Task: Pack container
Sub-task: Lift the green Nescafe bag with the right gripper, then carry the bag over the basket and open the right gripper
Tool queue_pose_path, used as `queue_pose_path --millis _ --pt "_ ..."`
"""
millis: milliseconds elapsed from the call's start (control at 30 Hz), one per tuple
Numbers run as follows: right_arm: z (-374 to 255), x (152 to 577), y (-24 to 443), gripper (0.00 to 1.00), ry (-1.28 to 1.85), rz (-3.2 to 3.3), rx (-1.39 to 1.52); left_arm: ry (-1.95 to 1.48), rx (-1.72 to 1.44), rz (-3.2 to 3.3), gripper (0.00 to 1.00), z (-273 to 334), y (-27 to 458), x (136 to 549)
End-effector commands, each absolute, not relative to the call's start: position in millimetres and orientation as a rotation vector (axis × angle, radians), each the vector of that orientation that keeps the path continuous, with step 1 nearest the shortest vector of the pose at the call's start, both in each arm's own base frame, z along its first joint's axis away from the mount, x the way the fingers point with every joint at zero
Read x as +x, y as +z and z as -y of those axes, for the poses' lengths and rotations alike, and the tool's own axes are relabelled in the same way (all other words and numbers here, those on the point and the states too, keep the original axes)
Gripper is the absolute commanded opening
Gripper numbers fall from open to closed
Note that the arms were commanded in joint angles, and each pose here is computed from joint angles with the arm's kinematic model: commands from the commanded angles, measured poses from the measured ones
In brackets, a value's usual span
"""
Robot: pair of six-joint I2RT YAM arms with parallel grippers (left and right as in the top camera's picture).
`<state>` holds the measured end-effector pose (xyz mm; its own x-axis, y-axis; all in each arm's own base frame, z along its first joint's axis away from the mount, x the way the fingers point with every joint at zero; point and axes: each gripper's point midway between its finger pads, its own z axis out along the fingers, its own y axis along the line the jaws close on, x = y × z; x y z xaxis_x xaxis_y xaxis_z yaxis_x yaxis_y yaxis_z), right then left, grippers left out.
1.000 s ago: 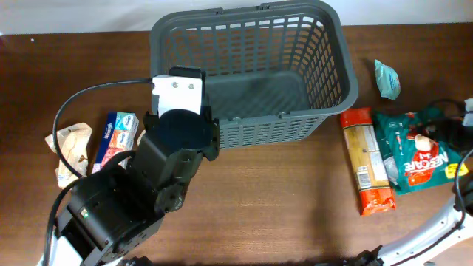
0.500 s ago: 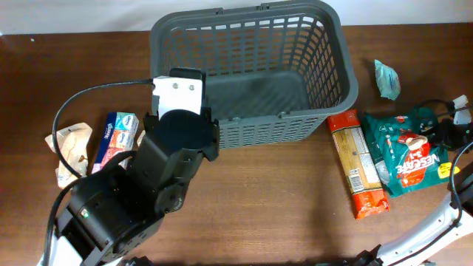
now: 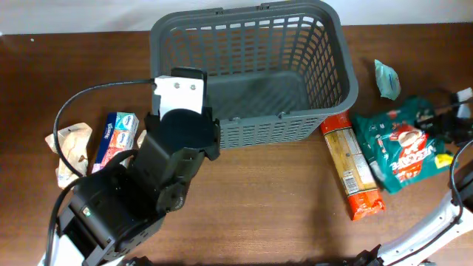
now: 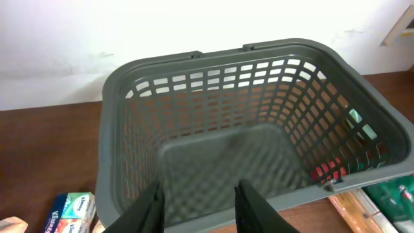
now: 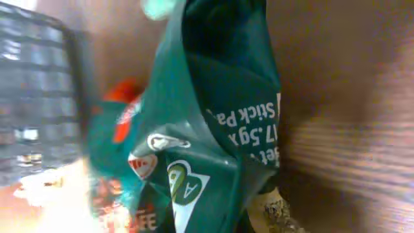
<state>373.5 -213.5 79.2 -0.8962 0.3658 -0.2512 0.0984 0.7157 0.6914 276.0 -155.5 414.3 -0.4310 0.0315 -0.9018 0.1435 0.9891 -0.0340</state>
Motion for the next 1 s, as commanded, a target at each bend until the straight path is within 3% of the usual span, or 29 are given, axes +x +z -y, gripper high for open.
queue_pose_path --millis 0,233,467,767,967 --pt "230.1 397.2 168.8 0.04 1.068 -2.21 0.303 -0.112 0.124 -2.002 0.29 153.4 420.5 277.4" --pt "236.1 392.5 266.7 0.03 1.069 -2.056 0.306 -0.125 0.134 -2.007 0.29 155.7 419.7 276.7" --pt "184.6 397.0 384.2 0.04 1.016 -1.882 0.074 -0.145 0.151 -2.017 0.29 159.2 417.8 275.1" --pt "52.4 391.7 521.4 0.04 1.025 -1.725 -0.281 -0.126 0.164 -2.039 0.29 155.3 412.8 271.3" --pt "-50.7 386.8 581.1 0.04 1.181 -1.599 -0.535 -0.104 0.067 -1.945 0.28 121.8 441.1 257.2"
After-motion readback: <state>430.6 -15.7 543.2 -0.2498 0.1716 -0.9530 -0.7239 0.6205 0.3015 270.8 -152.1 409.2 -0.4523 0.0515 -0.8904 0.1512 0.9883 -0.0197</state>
